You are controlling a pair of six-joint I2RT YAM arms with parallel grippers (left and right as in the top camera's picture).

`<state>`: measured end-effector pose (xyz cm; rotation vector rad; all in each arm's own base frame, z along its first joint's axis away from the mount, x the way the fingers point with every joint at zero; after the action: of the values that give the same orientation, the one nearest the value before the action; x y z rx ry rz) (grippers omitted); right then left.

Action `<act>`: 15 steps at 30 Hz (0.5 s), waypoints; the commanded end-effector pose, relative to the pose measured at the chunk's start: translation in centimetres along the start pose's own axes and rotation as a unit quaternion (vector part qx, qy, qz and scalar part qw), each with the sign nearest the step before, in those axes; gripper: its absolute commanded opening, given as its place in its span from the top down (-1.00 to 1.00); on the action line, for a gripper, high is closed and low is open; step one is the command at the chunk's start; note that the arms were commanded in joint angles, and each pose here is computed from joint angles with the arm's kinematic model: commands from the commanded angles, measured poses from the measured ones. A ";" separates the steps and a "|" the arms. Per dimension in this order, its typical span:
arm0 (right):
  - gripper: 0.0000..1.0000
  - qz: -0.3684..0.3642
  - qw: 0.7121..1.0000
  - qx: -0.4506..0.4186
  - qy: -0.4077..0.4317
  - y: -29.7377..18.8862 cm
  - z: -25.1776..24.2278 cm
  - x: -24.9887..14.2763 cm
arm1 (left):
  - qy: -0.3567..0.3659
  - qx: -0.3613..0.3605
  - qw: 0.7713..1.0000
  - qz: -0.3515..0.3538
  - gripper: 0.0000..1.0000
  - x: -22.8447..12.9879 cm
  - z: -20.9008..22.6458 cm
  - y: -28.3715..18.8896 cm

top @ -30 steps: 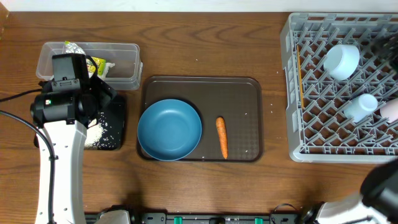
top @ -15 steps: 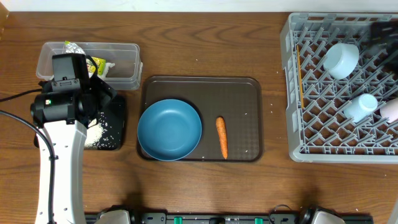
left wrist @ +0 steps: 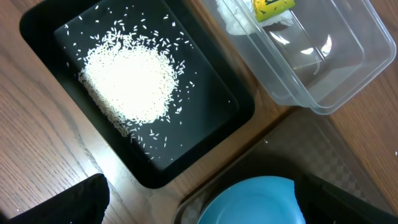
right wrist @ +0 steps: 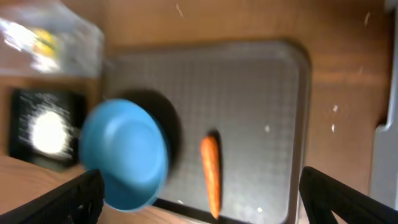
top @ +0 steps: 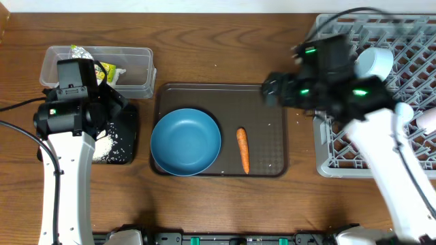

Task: Sort waste into correct bins and load items into the dishwasher rack
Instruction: 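Move the right gripper to the blue plate on the brown tray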

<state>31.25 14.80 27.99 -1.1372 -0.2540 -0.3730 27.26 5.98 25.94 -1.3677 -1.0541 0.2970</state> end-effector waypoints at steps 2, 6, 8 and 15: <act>-0.99 0.050 0.997 -0.060 -0.016 4.5 0.9 -2.5 | 0.003 0.001 1.000 -0.002 -0.95 0.2 0.0 -0.1; -0.99 0.100 0.991 -0.075 -0.043 8.6 2.5 -4.8 | 0.002 0.001 1.000 -0.002 -0.96 0.2 0.0 -0.1; -0.99 0.117 0.988 -0.075 -0.064 10.3 3.6 -6.1 | 0.003 0.001 1.000 -0.002 -0.96 0.2 0.0 -0.1; -0.97 0.141 0.981 -0.056 -0.120 14.6 7.6 -10.1 | 0.003 0.001 1.000 -0.002 -0.96 0.2 0.0 -0.1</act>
<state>29.05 27.19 16.20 -1.2978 -0.2788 -0.0175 27.26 5.98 25.94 -1.3677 -1.0541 0.2970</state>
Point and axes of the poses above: each gripper's point midway between its finger pads, its own y axis out along the fingers, its own z axis along the line the jaws close on, x = y × z, the point moved 6 cm from there along -y, back along the fingers, and after that the axes turned 2 degrees about y, right-handed, at the moved point
